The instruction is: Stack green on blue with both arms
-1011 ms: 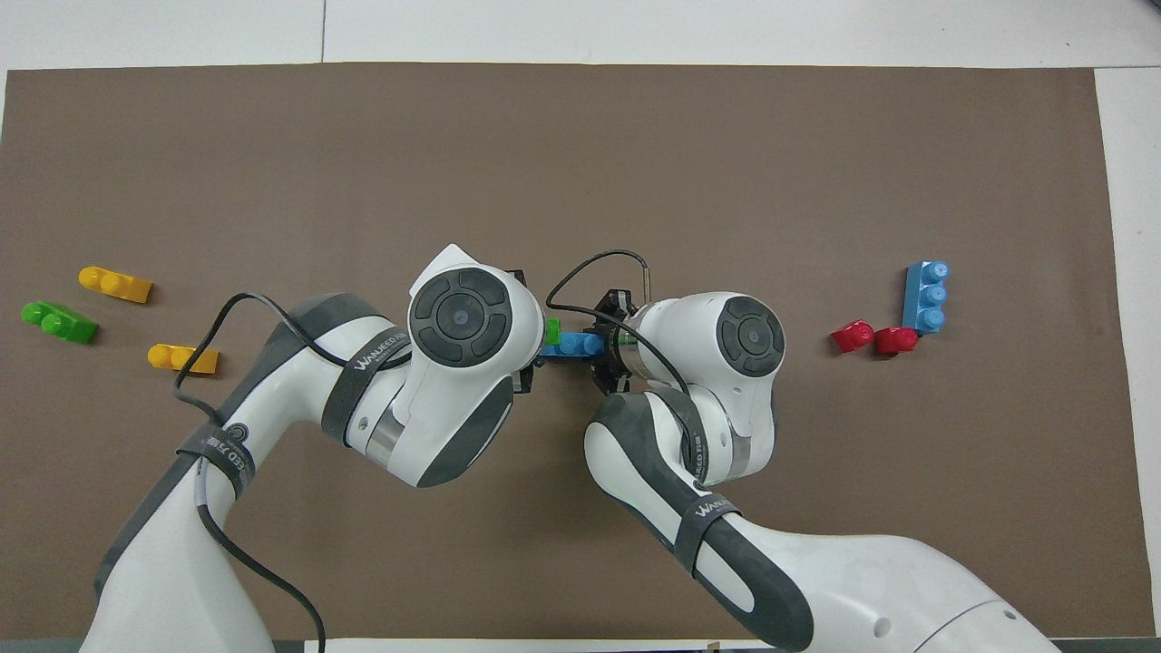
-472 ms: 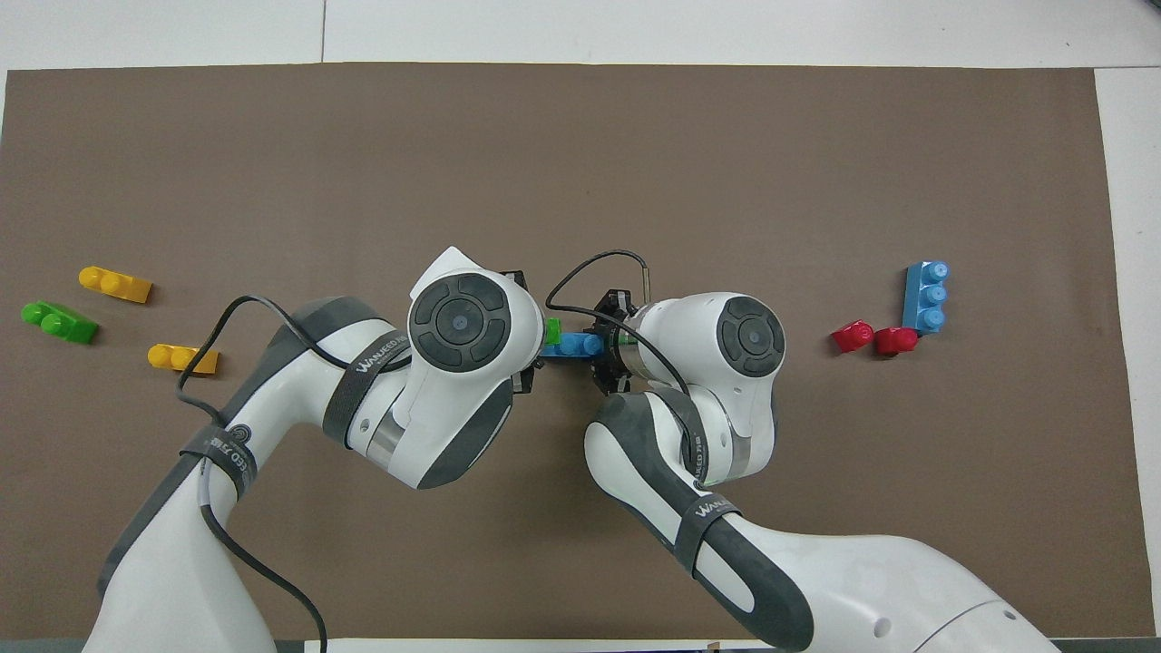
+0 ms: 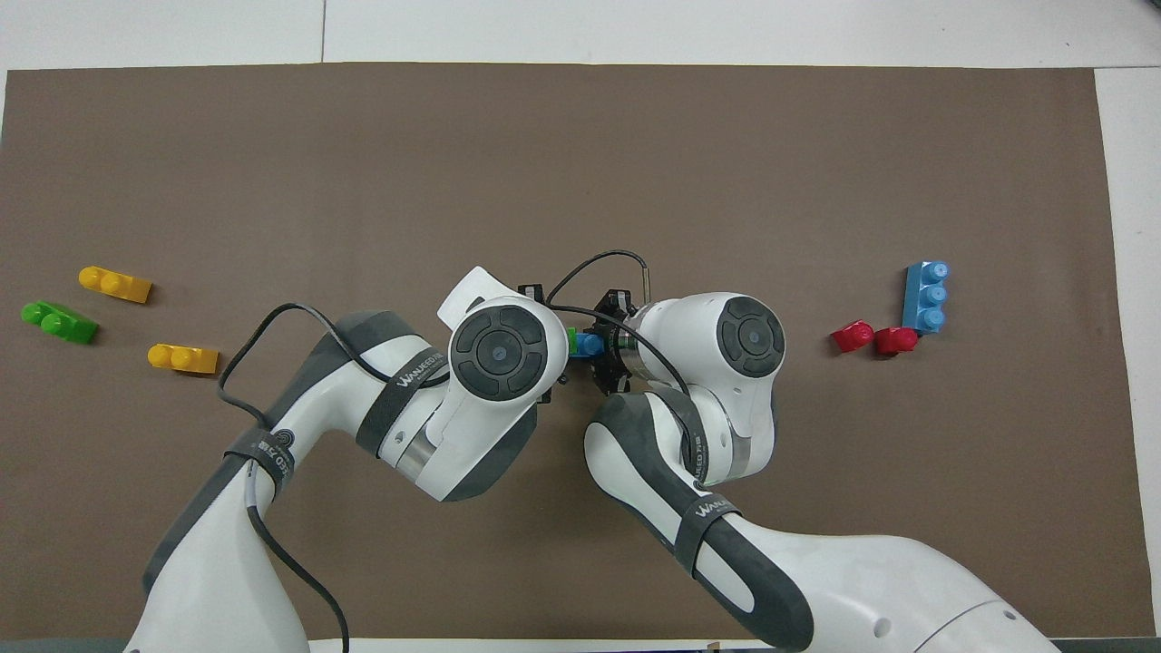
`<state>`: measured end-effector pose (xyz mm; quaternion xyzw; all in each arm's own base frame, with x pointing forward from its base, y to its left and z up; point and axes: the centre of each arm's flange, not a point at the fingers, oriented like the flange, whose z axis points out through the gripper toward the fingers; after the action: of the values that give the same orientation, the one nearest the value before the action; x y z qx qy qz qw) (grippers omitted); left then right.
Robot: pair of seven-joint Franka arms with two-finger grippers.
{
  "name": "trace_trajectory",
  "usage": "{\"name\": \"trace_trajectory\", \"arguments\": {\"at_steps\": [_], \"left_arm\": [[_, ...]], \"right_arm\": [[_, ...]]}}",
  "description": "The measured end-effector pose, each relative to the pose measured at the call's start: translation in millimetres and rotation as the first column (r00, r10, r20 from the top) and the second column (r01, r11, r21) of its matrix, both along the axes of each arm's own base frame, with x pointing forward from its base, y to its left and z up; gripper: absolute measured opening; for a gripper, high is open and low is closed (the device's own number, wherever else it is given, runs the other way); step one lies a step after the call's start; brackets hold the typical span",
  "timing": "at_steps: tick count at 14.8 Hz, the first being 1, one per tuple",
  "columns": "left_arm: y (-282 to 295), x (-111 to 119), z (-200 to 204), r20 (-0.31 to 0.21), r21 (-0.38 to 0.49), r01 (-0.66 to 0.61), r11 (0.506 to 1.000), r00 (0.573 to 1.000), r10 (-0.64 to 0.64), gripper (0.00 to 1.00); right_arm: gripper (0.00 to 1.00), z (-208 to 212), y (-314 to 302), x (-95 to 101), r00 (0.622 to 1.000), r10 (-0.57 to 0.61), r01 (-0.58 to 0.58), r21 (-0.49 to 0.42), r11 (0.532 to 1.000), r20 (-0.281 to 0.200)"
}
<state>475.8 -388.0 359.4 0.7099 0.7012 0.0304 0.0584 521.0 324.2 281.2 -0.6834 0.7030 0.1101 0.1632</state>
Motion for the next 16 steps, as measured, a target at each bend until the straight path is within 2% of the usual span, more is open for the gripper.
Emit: {"name": "trace_trajectory", "arguments": {"at_steps": [11,16], "left_arm": [[0.0,1.1,-3.2,0.008,0.005,0.006,1.000,1.000,-0.006,0.34],[-1.3,2.9,-3.3,0.037,0.004,-0.004,1.000,0.999,0.004,0.34]], "right_arm": [[0.34,-0.4,-1.3,-1.8,1.000,0.006,-0.006,-0.002,1.000,0.011],[0.34,-0.4,-1.6,-2.1,1.000,0.005,-0.005,-0.002,1.000,0.012]]}}
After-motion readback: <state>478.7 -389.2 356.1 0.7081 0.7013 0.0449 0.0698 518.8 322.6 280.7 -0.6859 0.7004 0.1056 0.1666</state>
